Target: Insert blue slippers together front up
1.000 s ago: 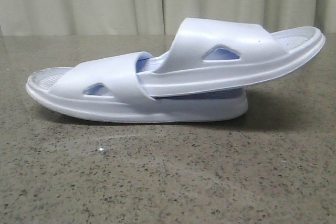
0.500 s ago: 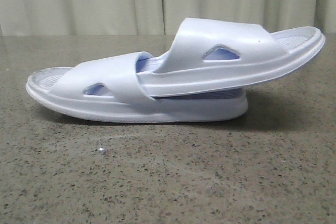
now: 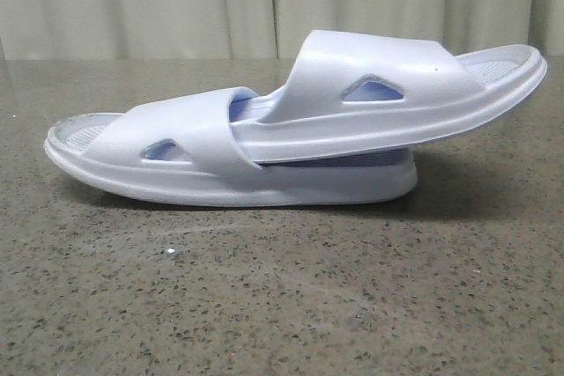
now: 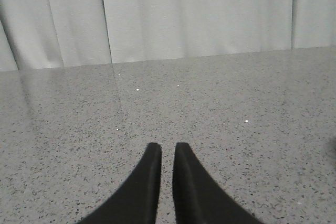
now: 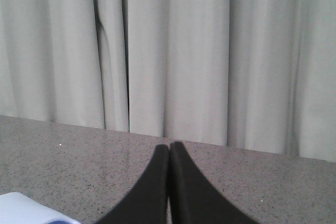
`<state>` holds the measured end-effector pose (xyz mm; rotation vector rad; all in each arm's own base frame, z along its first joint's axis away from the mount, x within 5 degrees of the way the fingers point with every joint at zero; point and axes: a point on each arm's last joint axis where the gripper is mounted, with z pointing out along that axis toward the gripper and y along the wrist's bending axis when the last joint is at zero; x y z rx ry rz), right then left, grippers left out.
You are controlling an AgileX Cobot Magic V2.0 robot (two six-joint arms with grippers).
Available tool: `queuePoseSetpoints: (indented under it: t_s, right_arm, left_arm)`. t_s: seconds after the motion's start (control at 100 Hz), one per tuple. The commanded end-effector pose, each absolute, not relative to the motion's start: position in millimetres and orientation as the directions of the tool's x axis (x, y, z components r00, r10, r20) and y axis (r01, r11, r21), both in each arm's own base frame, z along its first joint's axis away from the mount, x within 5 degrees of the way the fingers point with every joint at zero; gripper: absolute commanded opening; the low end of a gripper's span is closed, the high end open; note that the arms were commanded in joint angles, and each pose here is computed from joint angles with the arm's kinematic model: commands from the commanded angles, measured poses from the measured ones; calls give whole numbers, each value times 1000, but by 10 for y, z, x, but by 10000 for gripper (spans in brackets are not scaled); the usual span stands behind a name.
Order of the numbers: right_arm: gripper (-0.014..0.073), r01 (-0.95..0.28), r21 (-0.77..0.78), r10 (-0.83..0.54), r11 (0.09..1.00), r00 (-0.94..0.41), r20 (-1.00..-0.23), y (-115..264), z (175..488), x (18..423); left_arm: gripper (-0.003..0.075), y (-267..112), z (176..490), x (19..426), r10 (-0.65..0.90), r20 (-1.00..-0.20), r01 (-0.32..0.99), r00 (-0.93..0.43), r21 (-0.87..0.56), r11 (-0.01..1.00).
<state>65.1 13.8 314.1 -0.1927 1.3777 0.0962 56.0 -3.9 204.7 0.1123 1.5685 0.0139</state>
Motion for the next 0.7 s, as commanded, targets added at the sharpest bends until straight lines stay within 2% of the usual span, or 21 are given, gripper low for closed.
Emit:
queuePoseSetpoints:
  t_s: [0.0,0.34,0.49,0.69]
  right_arm:
    - [-107,-167,-91,-55,982,209,-976,129,3218,655]
    - [-107,-185,-25,10,982,187,-982,130,3207,641]
    - [-107,-168,-39,-8,985,182,-983,117,3200,645]
    - [-107,-164,-22,7,986,178,-984,116,3079,679]
  left_arm:
    - [16,-30,2095,538,63,-994,48,90,68,997]
    - [16,-30,2095,538,63,-994,48,90,68,997]
    - [16,-30,2095,538,63,-994,48,90,68,997]
    - [16,-30,2095,538,63,-994,48,90,68,997]
